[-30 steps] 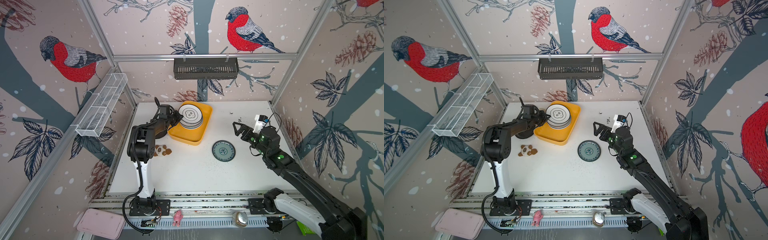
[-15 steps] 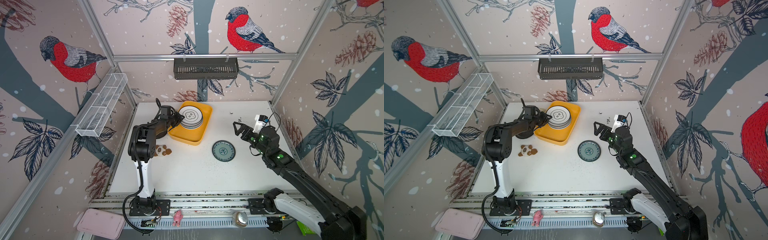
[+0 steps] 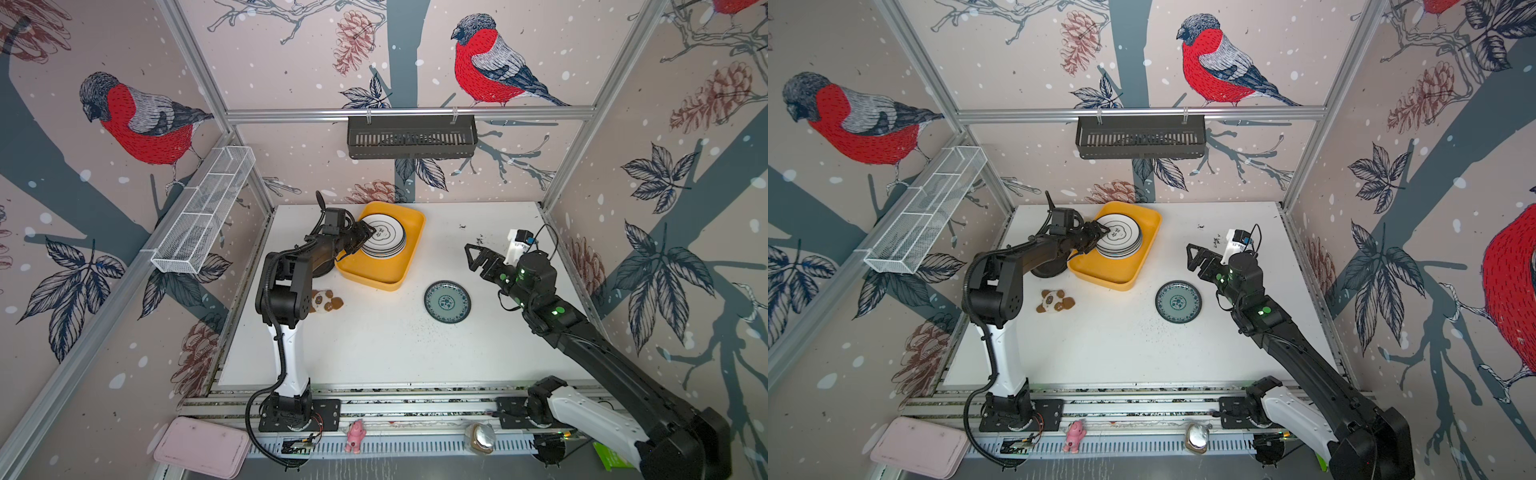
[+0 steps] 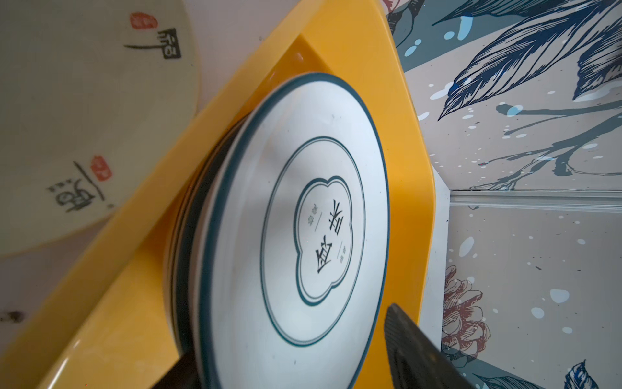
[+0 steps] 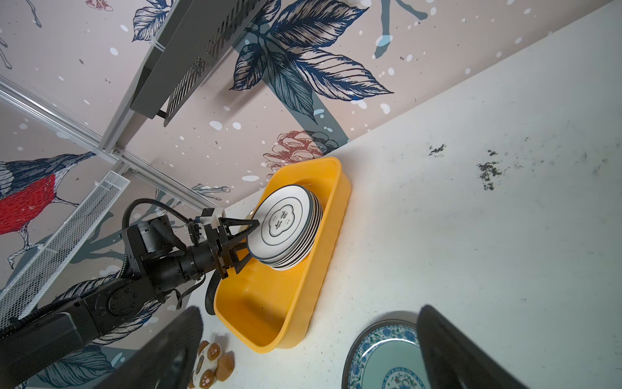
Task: Place the plates into the plastic bin on the countertop
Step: 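Press the white plate flat onto the stack with the left gripper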
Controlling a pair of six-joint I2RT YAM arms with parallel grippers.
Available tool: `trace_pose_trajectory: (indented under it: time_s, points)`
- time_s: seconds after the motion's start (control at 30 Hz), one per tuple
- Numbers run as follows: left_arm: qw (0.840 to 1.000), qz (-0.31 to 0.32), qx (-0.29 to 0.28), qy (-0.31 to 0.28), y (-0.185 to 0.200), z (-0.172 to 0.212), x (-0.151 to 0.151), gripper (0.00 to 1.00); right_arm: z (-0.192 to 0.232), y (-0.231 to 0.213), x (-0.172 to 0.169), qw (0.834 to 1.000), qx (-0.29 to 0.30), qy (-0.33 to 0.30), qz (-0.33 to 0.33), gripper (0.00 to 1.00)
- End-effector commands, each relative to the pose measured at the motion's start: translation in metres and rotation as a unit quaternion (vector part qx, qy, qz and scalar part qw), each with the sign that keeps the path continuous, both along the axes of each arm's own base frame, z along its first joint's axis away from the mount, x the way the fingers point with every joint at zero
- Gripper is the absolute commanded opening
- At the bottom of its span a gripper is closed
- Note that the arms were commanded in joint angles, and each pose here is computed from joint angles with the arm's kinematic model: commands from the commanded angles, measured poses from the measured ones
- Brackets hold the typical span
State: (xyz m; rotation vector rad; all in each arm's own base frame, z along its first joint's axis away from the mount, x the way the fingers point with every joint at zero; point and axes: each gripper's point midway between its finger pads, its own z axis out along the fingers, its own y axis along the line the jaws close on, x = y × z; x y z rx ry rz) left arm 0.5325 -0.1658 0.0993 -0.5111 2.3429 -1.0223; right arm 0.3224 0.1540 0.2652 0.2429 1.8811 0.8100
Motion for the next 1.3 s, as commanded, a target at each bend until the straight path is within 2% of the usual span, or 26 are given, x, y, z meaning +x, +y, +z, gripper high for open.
trace_pose_trajectory:
  time_s: [0.0, 0.13, 0.37, 0.63, 0.8, 1.0, 1.13, 1.27]
  points:
    - [1.000, -0.007, 0.029, 0.008, 0.001, -0.002, -0.004, 0.77, 0.004, 0.001, 0.000, 1.000, 0.001, -0.015, 0.005, 1.00]
    - [0.999, -0.010, 0.046, 0.010, -0.001, 0.002, -0.005, 0.83, 0.002, 0.002, -0.001, 1.000, -0.002, -0.012, 0.010, 1.00]
    - [0.996, -0.024, 0.079, 0.019, -0.006, 0.000, -0.010, 0.88, 0.000, 0.000, -0.003, 1.000, 0.006, -0.015, 0.008, 1.00]
    - [0.990, -0.034, 0.129, 0.034, -0.001, -0.005, -0.019, 0.91, -0.001, -0.003, -0.005, 1.000, 0.006, -0.014, 0.005, 1.00]
    - [0.982, -0.043, 0.180, 0.044, 0.007, -0.004, -0.024, 0.92, -0.002, -0.004, -0.005, 1.000, 0.007, -0.014, 0.004, 1.00]
    - [0.974, -0.051, 0.213, 0.051, 0.013, -0.004, -0.028, 0.92, -0.004, -0.005, -0.007, 1.000, 0.008, -0.015, 0.004, 1.00]
    - [0.972, -0.053, 0.221, 0.056, 0.015, 0.002, -0.028, 0.93, -0.004, -0.007, -0.008, 1.000, 0.008, -0.016, 0.003, 1.00]
    - [0.981, -0.077, 0.178, 0.019, -0.001, 0.024, -0.027, 0.94, -0.002, -0.006, -0.008, 1.000, 0.010, -0.020, 0.005, 1.00]
